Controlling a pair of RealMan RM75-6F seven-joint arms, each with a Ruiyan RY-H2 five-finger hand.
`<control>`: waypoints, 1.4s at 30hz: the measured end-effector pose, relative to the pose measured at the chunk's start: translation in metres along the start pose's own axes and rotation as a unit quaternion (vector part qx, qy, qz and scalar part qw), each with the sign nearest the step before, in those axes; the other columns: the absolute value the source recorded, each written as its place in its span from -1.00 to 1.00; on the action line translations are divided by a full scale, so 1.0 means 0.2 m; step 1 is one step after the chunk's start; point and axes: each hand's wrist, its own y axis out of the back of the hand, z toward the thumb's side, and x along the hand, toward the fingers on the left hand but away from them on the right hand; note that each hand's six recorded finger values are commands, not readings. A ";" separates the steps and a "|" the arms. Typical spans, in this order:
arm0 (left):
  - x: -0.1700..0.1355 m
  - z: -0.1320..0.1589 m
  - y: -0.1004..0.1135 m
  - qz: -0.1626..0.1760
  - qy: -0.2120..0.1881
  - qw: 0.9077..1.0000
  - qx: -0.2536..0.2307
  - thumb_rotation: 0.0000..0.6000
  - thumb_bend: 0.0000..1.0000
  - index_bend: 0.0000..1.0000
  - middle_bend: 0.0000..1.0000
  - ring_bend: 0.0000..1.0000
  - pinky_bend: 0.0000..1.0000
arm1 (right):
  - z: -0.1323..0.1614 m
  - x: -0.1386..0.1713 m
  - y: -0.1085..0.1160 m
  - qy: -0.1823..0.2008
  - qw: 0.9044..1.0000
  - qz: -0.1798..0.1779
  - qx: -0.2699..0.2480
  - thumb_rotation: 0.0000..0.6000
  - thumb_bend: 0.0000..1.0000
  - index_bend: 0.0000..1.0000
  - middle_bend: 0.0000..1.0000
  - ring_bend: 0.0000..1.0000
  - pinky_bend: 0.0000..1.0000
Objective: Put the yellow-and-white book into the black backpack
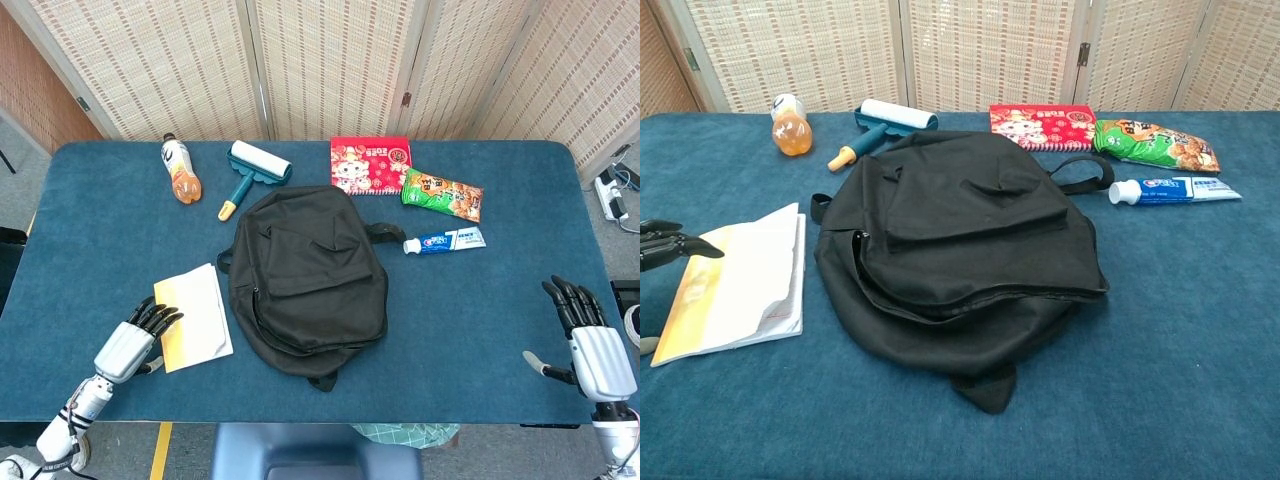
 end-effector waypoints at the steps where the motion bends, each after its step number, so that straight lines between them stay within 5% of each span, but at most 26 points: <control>1: 0.00 0.00 0.00 0.000 0.001 1.000 -0.003 1.00 -0.47 -0.62 -0.60 -0.66 -0.80 | 0.00 0.00 0.00 0.000 1.000 0.000 0.000 1.00 -0.77 -1.00 -0.86 -0.95 -1.00; 19: 0.06 0.04 0.00 0.026 -0.001 0.999 -0.045 1.00 -0.09 -0.48 -0.46 -0.53 -0.74 | -0.01 0.01 0.01 -0.005 1.000 -0.005 0.000 1.00 -0.77 -1.00 -0.86 -0.95 -1.00; 34: 0.17 0.11 0.06 0.063 -0.014 0.995 -0.078 1.00 -0.11 -0.43 -0.42 -0.51 -0.72 | -0.03 0.02 0.02 -0.010 1.000 -0.007 -0.003 1.00 -0.77 -1.00 -0.86 -0.95 -1.00; 42: 0.20 0.13 0.08 0.074 -0.019 0.993 -0.093 1.00 -0.10 -0.24 -0.38 -0.46 -0.68 | -0.04 0.03 0.02 -0.012 1.000 -0.007 -0.004 1.00 -0.77 -1.00 -0.86 -0.95 -1.00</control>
